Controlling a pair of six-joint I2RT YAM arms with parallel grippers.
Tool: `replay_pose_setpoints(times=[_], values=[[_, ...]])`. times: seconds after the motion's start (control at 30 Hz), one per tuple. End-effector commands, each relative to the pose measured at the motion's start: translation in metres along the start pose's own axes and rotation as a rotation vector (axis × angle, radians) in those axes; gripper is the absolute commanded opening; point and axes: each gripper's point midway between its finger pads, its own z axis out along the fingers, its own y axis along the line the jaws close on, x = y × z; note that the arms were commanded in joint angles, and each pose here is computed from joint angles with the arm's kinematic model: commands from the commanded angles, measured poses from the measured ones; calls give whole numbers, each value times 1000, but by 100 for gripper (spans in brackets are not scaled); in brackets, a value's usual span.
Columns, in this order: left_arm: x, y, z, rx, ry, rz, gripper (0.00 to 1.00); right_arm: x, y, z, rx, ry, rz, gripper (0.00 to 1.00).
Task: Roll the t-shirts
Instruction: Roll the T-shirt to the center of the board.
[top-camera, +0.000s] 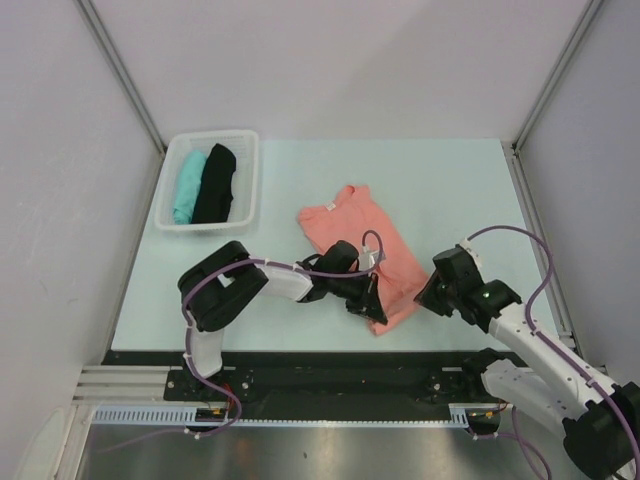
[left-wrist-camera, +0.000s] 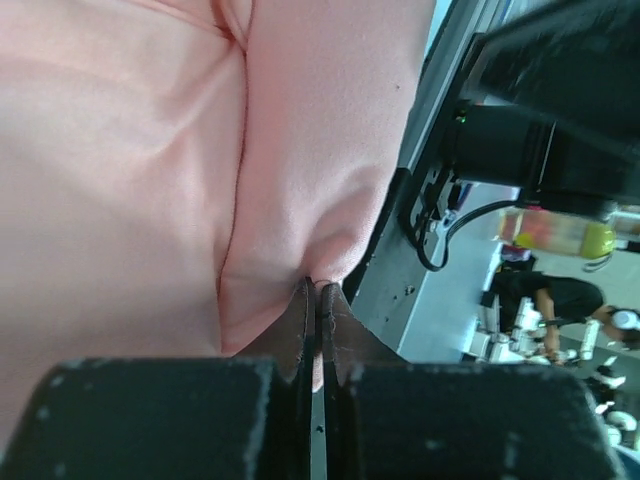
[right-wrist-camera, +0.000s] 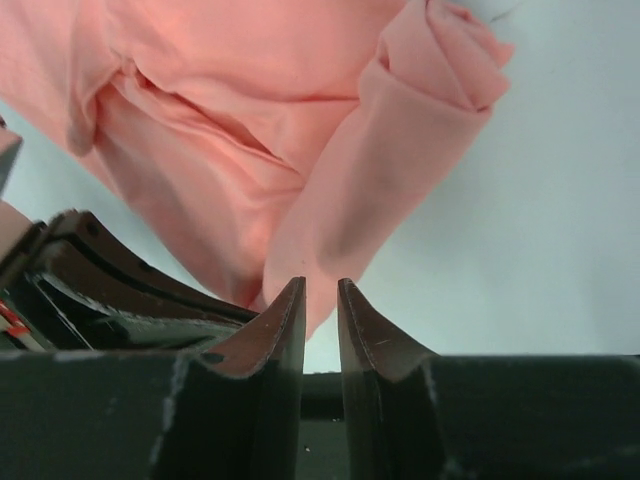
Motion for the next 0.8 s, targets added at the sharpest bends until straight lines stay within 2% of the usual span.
replay_pose_setpoints(times=[0.0, 0.6, 0.73, 0.77], values=[[0, 7, -5, 15, 13, -71, 0, -1, 9, 3, -12, -45, -3, 23], [-14, 14, -9, -31, 4, -93, 2, 9, 18, 31, 19, -34, -41, 22], [-18, 13, -12, -47, -10, -82, 10, 7, 18, 37, 35, -32, -19, 22], [-20, 13, -14, -54, -14, -75, 18, 5, 16, 39, 43, -35, -11, 22]])
